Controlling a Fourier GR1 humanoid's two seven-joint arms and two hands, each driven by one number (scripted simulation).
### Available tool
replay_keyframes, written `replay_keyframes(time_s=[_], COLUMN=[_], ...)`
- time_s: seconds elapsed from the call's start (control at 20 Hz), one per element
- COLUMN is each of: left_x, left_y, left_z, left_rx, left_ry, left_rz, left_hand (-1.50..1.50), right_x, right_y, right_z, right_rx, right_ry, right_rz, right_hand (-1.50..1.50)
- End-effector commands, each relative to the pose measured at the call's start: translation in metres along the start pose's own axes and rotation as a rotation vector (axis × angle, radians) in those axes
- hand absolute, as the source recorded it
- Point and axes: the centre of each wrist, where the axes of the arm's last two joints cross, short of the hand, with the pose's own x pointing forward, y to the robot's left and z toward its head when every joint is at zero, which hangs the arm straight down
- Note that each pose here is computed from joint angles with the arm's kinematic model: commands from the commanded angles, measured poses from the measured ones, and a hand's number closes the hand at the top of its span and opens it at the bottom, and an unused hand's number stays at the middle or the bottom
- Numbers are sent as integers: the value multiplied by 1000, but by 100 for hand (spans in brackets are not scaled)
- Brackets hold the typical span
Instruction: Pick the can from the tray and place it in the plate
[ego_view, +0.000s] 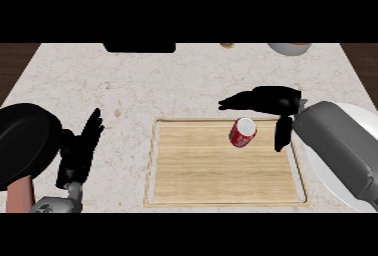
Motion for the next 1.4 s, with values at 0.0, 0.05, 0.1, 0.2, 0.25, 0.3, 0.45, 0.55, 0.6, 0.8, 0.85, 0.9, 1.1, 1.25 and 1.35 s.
replay_keyframes(time_s=[0.0, 0.05, 0.1, 0.2, 0.25, 0.3, 0.45, 0.55, 0.6, 0.8, 0.85, 0.9, 1.1, 1.25, 1.35], left_x=[-19, -11, -26, -8, 3, -6, -6, -12, -15, -8, -14, -5, -9, -11, -12], left_y=[-2, -8, -15, -8, -13, -10, -21, -8, -2, 0, 7, -11, -27, -3, 2], left_z=[4, 11, 6, 3, 4, 5, 10, -1, 29, -5, 5, -5, 1, 19, 4], left_rx=[9, -7, 14, 17, 10, -6, -2, 19, 2, 4, -7, 12, 20, -2, 28], left_ry=[9, -5, 5, 4, -9, -7, 0, 7, 13, -4, 4, 2, -3, -6, 19], left_rz=[-3, 2, 2, 3, 0, 0, 1, 5, 1, -4, 0, 3, -7, -5, -11], left_hand=[0, 0, 0, 0, 0, 0, 0, 0, 0, 0, 0, 0, 0, 0, 0], right_x=[-2, -1, -2, 2, -10, -6, -2, 3, 4, 7, -9, -7, -16, -1, -10], right_y=[7, 11, -6, 14, 19, 0, -9, 33, 26, 18, 27, 34, 40, 27, 34], right_z=[-1, -2, -8, -15, -11, -9, -10, -16, -27, -40, -28, -45, -35, -55, -29], right_rx=[27, 39, 63, 61, 52, 49, 69, 55, 67, 68, 85, 105, 83, 12, -9], right_ry=[-22, -17, -28, -26, -11, -21, -15, -28, -14, -8, 8, 5, -51, -69, -82], right_rz=[-11, -4, 1, 18, 19, 14, -12, -15, -13, -6, -10, 8, 73, 92, 103], right_hand=[-150, -150, -150, -150, -150, -150, -150, -150, -150, -150, -150, -150, 150, 150, 150])
